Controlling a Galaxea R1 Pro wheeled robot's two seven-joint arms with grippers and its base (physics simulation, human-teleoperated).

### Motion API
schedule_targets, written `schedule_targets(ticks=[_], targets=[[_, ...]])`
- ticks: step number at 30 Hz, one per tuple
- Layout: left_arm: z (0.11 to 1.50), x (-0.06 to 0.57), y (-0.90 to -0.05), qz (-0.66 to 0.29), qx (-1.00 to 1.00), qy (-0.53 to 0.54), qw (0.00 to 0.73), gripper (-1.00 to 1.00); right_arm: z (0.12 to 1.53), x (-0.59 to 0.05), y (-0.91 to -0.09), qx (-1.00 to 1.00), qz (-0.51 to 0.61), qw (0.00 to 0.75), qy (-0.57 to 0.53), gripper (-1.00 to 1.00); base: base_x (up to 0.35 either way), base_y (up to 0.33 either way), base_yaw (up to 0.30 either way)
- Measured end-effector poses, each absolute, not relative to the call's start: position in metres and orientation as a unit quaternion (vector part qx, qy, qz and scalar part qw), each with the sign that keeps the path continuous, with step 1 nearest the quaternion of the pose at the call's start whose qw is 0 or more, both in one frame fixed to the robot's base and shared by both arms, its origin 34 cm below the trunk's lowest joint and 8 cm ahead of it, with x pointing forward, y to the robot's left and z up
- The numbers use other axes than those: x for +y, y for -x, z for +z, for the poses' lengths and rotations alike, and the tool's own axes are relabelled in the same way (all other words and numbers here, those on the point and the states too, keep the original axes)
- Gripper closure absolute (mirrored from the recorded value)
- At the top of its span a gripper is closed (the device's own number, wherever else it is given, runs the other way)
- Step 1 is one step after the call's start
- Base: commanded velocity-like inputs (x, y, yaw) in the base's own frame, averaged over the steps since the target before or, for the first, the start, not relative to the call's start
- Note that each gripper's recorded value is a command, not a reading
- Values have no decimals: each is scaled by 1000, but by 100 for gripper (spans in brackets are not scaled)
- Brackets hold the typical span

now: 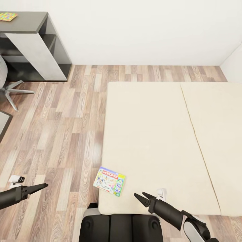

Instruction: Put all the toys in the child's room - the three board games (two on the bed and one on the table), the two jigsaw puzzles on the table, and the tennis ball on the table - inside the toy box on the table in the child's room.

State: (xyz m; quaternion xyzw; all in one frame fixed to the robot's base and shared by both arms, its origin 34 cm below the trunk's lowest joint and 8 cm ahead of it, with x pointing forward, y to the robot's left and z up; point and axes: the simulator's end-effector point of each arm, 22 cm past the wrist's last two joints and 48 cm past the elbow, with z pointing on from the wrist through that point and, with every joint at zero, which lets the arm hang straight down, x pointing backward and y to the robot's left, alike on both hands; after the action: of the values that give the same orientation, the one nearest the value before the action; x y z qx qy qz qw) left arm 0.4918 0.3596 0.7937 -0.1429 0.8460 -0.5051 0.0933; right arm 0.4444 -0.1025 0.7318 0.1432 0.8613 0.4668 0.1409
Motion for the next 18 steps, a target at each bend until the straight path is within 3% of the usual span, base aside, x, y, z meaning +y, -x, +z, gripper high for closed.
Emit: schedule_targets(ticks=[18], targets=[[803,357,-496,-507,846,132,104,-100,742,-102,-452,859,469,154,-137,-100,0,0,0]])
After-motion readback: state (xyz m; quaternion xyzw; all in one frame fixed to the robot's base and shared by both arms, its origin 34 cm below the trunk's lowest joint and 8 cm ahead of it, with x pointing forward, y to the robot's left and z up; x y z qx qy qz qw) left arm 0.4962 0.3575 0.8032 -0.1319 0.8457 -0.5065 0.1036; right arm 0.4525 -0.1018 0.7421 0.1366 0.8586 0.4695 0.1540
